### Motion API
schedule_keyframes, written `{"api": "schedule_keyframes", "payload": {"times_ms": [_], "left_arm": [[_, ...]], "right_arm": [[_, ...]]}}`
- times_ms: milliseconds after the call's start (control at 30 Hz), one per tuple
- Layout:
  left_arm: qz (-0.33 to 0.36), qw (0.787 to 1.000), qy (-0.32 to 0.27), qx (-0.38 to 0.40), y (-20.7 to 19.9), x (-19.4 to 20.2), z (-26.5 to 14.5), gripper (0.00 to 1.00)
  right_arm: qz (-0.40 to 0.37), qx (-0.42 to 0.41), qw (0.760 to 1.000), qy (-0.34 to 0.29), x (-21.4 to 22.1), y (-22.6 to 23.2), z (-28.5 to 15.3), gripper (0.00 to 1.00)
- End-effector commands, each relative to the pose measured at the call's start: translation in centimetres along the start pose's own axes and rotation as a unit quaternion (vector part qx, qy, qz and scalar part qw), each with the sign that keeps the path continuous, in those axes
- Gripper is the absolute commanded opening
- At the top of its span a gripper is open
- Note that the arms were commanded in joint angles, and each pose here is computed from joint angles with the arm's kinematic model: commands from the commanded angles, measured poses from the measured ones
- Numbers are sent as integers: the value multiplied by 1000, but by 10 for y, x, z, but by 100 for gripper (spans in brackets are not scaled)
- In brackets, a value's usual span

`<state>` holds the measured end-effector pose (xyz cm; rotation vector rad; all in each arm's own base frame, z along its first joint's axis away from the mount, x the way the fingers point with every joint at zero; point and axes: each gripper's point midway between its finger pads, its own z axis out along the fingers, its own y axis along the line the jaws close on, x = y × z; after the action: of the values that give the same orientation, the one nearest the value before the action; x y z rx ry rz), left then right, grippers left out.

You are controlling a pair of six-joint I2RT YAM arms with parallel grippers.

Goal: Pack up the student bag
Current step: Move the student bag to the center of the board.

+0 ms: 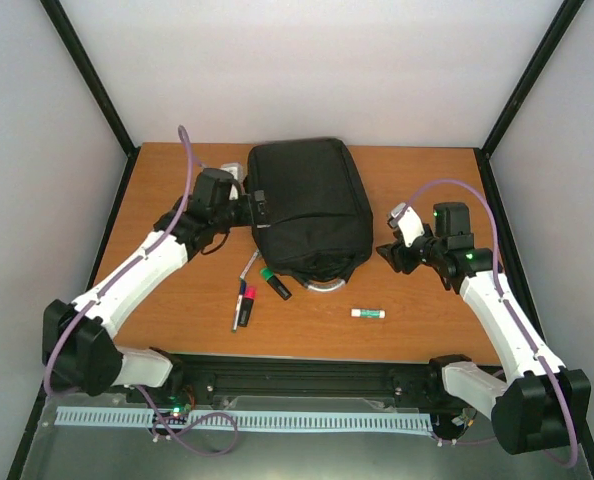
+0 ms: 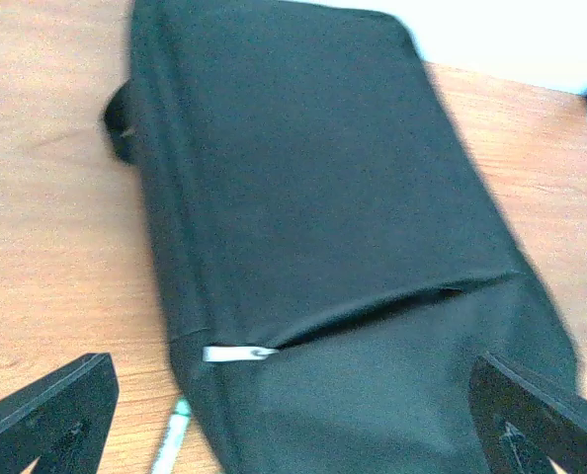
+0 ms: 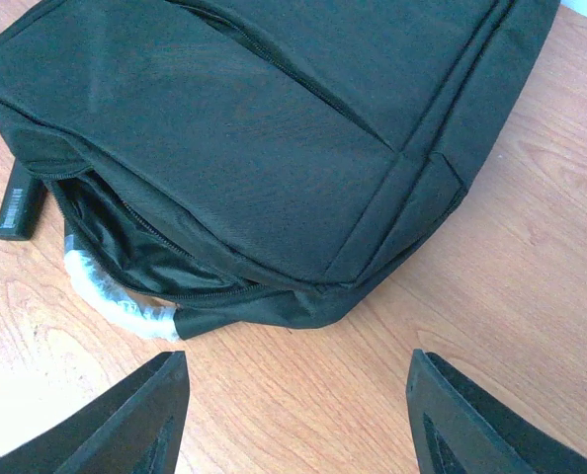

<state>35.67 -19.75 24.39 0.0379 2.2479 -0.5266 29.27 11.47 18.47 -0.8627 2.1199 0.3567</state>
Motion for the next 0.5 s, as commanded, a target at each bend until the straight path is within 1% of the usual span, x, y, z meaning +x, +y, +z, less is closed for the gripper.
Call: {"api": "schedule_keyframes", "payload": {"times_ms": [0,67,100,167,233,267,367,467], "left_arm": [[-87,995,-18,-48,47,3,28,100],[-119,991,-21,-51,60,7,41,100],[-133,989,-25,-66,69,8,46,100],[-177,973,-4,-148,96,19,57,100],[-163,966,48,-195,108,29,74,100],[-158,964,63,-206,111,33,80,100],[-161,964,65,-199,110,31,99,100],[-148,966,82,-194,108,22,114,100]], "right_arm": [[-3,-13,1000,-3,3,6,-3,61],[-5,-10,1000,-5,2,6,-4,62],[-6,-9,1000,-4,3,6,-4,62],[-8,-7,1000,-5,2,5,-5,62],[-8,-5,1000,-4,3,4,-4,62],[-6,-1,1000,0,5,2,-3,62],[8,43,999,6,6,-20,1,62],[41,39,998,19,4,-37,12,60]]}}
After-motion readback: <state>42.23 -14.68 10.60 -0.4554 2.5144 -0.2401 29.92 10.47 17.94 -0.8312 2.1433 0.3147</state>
